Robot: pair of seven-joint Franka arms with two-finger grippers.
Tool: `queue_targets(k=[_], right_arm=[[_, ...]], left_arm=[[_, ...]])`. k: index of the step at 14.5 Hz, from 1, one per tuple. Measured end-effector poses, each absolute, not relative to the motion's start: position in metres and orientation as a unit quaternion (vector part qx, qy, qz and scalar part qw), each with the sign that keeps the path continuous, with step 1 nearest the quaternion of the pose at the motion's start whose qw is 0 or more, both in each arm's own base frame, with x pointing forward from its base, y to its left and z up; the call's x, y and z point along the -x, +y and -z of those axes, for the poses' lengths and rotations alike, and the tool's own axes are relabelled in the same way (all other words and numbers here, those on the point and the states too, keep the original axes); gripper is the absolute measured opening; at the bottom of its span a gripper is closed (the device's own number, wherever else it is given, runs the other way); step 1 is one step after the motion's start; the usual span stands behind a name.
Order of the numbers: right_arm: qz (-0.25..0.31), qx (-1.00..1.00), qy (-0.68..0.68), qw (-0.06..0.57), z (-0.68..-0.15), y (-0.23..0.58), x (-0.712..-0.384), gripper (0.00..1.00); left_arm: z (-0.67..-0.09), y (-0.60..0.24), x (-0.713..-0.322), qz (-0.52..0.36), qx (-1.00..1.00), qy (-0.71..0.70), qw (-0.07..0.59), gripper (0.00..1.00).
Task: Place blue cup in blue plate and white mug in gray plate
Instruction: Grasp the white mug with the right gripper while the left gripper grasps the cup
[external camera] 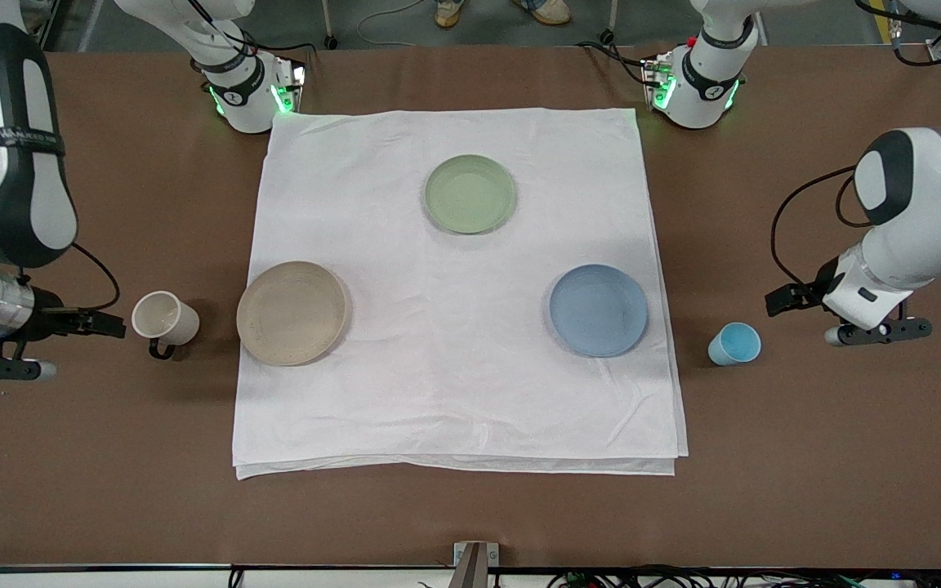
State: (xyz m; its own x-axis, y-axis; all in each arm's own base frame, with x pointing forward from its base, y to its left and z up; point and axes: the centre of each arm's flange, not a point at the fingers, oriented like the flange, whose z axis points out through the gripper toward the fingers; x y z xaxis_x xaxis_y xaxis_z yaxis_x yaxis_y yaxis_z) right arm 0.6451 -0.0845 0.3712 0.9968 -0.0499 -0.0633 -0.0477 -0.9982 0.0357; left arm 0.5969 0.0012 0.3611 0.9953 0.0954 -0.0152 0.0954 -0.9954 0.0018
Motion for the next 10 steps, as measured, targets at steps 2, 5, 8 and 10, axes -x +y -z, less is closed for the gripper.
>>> queue_targets(k=[2, 5, 8, 10], right_arm=[[0.029, -0.999, -0.030, 0.020, -0.327, -0.090, -0.643, 1.00], [0.039, -0.998, -0.055, 0.007, -0.275, -0.108, -0.638, 0.99], [0.032, -0.997, -0.066, 0.002, -0.237, -0.110, -0.625, 0.89], [0.038, -0.997, -0.070, -0.003, -0.222, -0.108, -0.617, 0.76]], left_arm=[[-0.322, 0.004, -0.601, 0.011, -0.999, 0.050, 0.004, 0.99], [-0.276, 0.004, -0.607, 0.012, -0.999, 0.051, 0.008, 0.84], [-0.242, 0.004, -0.609, 0.018, -0.998, 0.054, 0.010, 0.63], [-0.227, 0.004, -0.610, 0.021, -0.998, 0.055, 0.011, 0.50]])
